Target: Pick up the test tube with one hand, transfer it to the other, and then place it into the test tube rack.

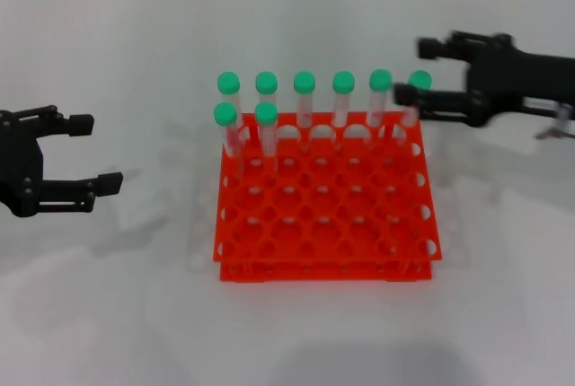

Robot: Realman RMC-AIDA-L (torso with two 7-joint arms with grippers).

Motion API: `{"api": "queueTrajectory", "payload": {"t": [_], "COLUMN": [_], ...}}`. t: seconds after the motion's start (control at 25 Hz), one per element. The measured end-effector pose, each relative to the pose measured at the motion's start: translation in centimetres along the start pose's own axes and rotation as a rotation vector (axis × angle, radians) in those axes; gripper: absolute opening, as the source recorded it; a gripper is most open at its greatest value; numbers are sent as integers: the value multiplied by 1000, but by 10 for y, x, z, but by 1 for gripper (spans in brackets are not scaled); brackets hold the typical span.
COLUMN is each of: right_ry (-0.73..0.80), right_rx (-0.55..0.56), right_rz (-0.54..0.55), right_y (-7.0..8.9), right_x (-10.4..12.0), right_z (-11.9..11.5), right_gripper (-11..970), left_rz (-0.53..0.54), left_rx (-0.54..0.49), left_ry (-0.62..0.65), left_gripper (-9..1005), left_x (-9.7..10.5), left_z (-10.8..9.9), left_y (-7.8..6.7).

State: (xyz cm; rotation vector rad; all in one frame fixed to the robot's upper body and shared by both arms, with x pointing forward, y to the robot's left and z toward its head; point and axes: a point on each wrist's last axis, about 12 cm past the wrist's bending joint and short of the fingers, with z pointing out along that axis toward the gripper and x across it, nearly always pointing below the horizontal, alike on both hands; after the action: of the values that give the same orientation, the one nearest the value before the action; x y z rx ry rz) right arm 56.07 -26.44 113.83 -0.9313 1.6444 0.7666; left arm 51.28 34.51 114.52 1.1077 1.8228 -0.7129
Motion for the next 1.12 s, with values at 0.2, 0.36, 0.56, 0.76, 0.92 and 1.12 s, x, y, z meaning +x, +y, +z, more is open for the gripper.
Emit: {"api": "queueTrajectory", "payload": {"t": [0.2,0.36,0.56,0.76,0.92,1.12], "right_ry": [79,138,158,156,153,147], "right_rx": [-34,-60,-83,-102,-112,-124], "right_rz": [1,-15,-24,-41,-47,-50], "right_y": [-4,-4,-2,1,2,5], "right_x": [8,11,12,9,7,6], "right_z": [-35,-48,-51,-49,-45,-43], "right_gripper": [757,756,754,754,754,754], "left_rz": [8,7,0,-2,-3,-1], "left_rx": [27,51,69,74,78,78], "left_ry": [-22,-20,-18,-21,-21,-21], "left_gripper": [868,868,869,869,869,869], "left_x": [-5,-6,-5,-4,-4,-3], "left_z": [0,1,2,4,4,4], "left_y": [-2,-4,-7,-9,-9,-9]}}
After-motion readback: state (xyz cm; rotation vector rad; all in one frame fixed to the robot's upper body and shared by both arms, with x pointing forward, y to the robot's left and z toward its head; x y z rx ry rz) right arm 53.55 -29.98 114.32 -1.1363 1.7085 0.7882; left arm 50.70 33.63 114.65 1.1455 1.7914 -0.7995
